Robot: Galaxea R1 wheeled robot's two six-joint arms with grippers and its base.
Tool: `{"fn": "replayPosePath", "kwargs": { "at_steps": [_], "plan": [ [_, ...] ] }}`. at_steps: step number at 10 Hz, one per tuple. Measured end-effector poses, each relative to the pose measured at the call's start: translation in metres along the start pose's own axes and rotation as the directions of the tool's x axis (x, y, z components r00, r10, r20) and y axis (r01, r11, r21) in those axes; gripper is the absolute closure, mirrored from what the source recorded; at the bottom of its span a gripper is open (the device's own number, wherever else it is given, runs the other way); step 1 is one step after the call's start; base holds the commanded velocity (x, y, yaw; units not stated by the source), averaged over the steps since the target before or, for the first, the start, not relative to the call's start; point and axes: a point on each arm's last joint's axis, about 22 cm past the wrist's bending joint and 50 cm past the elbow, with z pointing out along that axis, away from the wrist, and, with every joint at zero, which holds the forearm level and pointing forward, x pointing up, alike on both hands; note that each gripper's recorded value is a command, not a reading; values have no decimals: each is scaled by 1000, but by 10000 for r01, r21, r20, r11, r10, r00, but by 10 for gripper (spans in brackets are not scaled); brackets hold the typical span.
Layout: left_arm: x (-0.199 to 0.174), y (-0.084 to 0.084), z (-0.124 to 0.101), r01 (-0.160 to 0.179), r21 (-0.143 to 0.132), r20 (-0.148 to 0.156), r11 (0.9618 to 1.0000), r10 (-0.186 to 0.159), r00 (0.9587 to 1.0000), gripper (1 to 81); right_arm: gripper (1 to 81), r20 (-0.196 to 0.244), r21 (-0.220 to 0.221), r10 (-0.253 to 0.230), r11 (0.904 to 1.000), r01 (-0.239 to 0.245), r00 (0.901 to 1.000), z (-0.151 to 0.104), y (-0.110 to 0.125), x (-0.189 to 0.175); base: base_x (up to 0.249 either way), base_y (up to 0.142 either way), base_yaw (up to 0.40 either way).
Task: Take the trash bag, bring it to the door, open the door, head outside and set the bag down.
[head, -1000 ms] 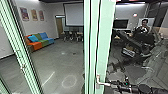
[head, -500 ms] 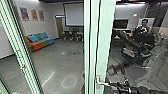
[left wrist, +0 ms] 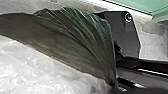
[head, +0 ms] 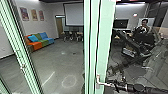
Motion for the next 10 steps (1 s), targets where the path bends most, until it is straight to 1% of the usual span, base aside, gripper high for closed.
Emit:
{"fn": "replayPosePath", "kwargs": {
  "at_steps": [1, 3, 5, 8, 10],
  "plan": [
    [0, 2, 1, 3, -20, 3, 10000, -3, 10000, 811, 10, 23, -136, 204, 9997, -204, 9998, 5, 11, -4, 0, 0, 0],
    [0, 2, 1, -2, -20, 3, 10000, 2, 10000, 811, 10, -140, -245, 630, 9977, -633, 9979, 13, 18, -2, 0, 0, 0],
    [0, 2, 1, 2, -23, -1, 10000, -2, 10000, 811, 10, -346, -300, 1216, 9920, -1227, 9920, 23, 25, -7, 0, 0, 0],
    [0, 2, 1, 0, -28, -1, 10000, 0, 10000, 811, 10, -467, -473, 1603, 9856, -1625, 9860, 27, 38, -11, 0, 0, 0],
    [0, 2, 1, 0, -22, -5, 10000, 0, 10000, 811, 10, -615, -610, 1922, 9787, -1958, 9794, 29, 50, -14, 0, 0, 0]
  ]
}}
